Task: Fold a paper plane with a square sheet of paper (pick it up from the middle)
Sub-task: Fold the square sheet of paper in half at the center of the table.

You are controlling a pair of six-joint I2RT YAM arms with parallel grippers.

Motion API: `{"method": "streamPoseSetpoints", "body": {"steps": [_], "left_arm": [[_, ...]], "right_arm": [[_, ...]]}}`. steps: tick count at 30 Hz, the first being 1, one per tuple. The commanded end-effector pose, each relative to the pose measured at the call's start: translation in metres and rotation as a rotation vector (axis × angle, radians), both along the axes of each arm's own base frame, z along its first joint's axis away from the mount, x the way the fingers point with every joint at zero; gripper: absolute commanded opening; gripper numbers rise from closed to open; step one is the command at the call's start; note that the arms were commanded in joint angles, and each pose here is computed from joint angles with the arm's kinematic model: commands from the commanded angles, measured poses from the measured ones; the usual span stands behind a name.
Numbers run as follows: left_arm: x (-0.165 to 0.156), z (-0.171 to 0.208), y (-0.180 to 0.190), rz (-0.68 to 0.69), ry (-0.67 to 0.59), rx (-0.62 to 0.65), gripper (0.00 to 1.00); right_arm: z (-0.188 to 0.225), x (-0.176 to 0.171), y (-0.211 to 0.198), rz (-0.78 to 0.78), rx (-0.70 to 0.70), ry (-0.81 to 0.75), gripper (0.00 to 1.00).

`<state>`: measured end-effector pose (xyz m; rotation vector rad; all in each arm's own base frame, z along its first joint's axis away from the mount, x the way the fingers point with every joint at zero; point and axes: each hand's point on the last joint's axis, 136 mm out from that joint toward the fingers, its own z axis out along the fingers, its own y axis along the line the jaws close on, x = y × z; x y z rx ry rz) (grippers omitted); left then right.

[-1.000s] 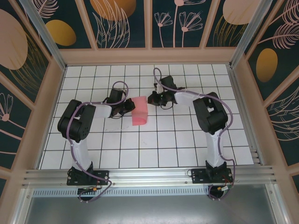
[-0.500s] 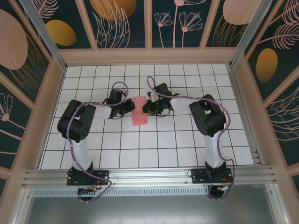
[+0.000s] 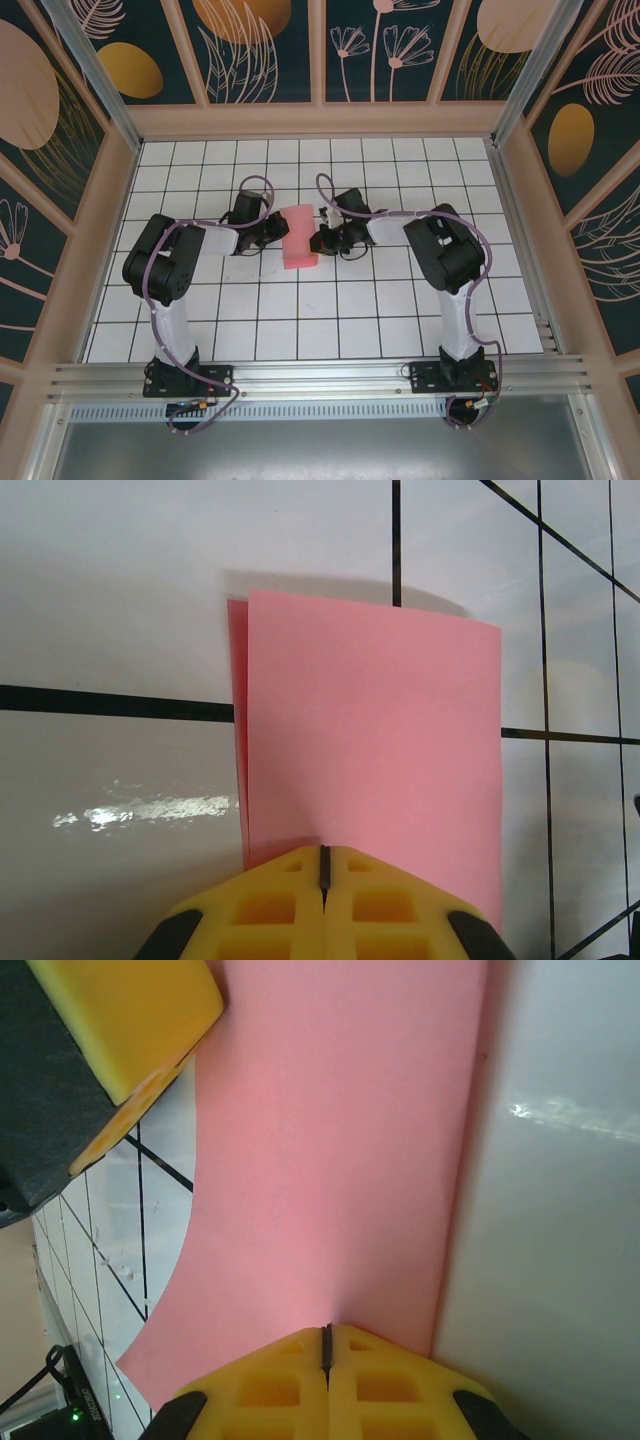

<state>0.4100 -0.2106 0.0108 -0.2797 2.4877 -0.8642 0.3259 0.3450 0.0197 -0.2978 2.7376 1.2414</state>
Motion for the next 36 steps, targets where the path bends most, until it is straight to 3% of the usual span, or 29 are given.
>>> {"method": "streamPoseSetpoints", "body": {"steps": [1, 7, 15, 22, 27, 36], "left_arm": [[-0.084, -0.101, 0.054, 0.071, 0.378, 0.256, 0.02], [-0.083, -0.101, 0.053, 0.073, 0.371, 0.245, 0.02], [-0.078, -0.094, 0.049, 0.068, 0.353, 0.221, 0.02], [-0.078, -0.094, 0.047, 0.065, 0.355, 0.213, 0.02], [-0.079, -0.097, 0.047, 0.068, 0.361, 0.214, 0.02], [-0.080, -0.099, 0.049, 0.078, 0.363, 0.213, 0.01]], "right_arm": [[-0.014, -0.028, -0.015, 0.034, -0.059, 0.046, 0.00], [-0.001, -0.051, -0.022, 0.129, -0.029, 0.014, 0.00], [0.044, 0.000, 0.009, 0.084, 0.050, -0.120, 0.00], [0.017, 0.018, 0.020, 0.051, 0.006, -0.074, 0.00], [0.004, 0.009, 0.022, 0.092, -0.020, -0.050, 0.01], [-0.012, -0.050, -0.009, 0.237, -0.066, -0.040, 0.00]]}}
